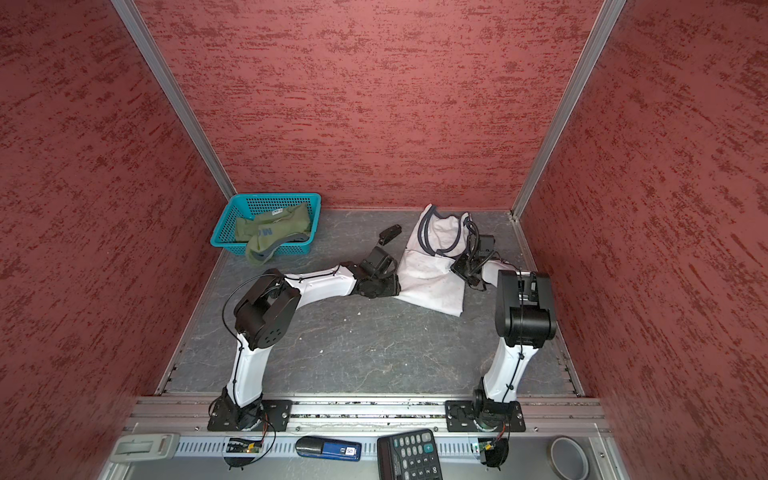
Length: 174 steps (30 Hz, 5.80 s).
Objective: Fold and stack the tank tops
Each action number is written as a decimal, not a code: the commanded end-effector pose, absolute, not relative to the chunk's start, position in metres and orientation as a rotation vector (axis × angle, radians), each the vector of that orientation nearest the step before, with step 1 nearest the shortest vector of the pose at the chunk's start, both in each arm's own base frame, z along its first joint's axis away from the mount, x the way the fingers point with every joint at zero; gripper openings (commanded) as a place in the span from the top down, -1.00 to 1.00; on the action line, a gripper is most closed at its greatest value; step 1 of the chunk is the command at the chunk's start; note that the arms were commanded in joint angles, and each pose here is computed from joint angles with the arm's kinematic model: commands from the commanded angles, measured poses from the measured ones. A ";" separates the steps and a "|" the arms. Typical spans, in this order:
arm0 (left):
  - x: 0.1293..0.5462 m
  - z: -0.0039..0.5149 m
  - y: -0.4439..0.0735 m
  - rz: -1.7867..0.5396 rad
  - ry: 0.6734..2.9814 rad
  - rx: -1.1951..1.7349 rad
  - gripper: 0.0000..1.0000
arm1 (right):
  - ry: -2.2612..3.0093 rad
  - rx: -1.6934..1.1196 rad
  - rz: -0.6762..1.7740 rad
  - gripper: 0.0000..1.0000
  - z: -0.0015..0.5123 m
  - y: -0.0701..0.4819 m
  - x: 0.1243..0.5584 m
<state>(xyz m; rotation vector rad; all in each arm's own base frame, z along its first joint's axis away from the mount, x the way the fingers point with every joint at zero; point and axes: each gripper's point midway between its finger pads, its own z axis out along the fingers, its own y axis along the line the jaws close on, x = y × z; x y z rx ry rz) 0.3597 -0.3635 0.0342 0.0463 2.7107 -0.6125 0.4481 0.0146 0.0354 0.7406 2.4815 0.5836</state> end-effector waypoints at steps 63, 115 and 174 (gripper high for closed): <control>0.185 0.057 -0.309 -0.672 2.821 -0.013 0.68 | 2.662 0.712 0.716 0.81 0.063 0.102 0.188; 0.182 0.076 -0.340 -0.681 2.704 0.192 1.00 | 2.648 0.668 0.585 0.92 0.082 0.088 0.180; 0.492 0.164 -0.339 -1.040 2.505 -0.408 0.54 | 2.358 0.520 0.874 0.42 0.158 0.086 0.483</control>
